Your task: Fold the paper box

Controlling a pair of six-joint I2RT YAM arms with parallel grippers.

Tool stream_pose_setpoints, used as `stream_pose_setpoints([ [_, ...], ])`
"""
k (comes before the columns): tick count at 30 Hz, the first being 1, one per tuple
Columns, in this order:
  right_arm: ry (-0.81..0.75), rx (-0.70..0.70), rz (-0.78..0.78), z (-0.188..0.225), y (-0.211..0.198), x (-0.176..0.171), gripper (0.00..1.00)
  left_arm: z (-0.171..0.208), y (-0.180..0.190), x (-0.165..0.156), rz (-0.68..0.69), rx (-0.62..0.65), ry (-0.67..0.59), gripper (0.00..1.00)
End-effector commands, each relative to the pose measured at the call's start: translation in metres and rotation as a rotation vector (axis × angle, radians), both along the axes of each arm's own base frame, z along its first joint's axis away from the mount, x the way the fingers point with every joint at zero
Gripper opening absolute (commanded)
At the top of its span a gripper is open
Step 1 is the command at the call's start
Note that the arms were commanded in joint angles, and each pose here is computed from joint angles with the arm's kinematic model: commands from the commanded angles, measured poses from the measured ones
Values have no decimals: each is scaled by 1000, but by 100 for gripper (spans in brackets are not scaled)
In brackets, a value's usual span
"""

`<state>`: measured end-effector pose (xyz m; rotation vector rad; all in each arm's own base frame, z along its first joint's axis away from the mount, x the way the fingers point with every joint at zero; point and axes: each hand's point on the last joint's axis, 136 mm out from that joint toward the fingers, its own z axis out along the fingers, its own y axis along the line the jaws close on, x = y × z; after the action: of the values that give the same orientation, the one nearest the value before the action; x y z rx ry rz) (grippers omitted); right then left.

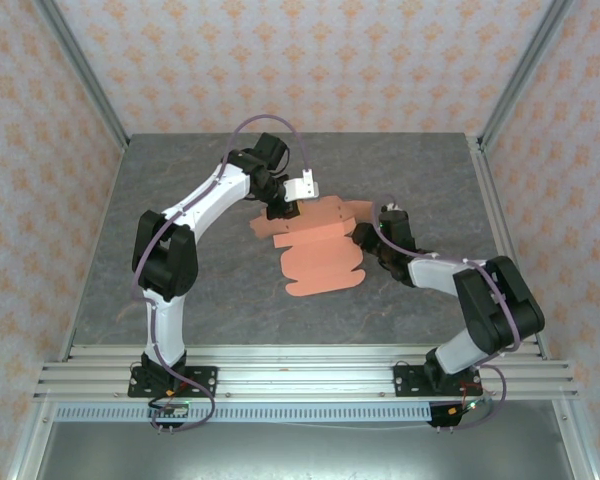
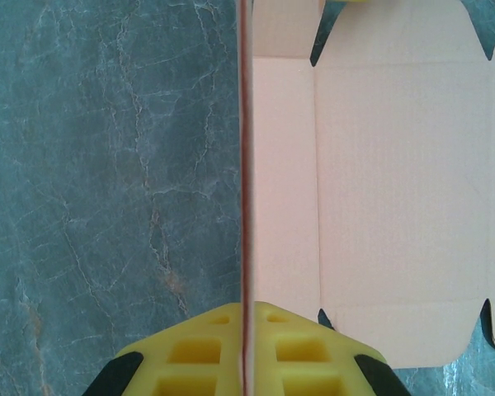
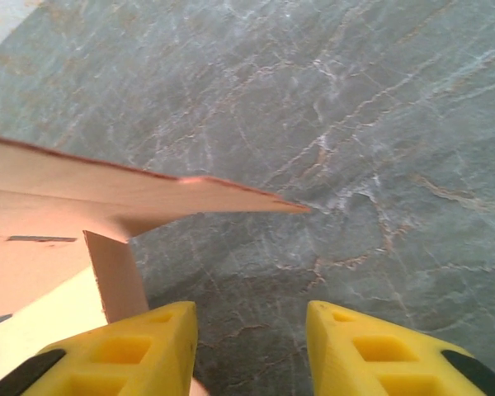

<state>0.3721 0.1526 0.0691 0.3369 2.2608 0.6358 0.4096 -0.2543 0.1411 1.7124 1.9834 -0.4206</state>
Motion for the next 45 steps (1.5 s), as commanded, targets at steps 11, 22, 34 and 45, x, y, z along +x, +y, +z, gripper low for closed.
stream_pose_setpoints([
  [11, 26, 12, 93, -10, 22, 2, 46, -15, -9, -3, -36, 24, 39, 0],
  [22, 119, -55, 74, -32, 19, -3, 50, -20, -13, 0, -37, 60, 26, 0],
  [34, 145, -117, 106, -41, 34, -12, 65, -26, -16, 1, -39, 104, 14, 0],
  [45, 129, -175, 50, -30, 13, -23, 76, -27, -13, 4, -28, 120, -2, 0],
])
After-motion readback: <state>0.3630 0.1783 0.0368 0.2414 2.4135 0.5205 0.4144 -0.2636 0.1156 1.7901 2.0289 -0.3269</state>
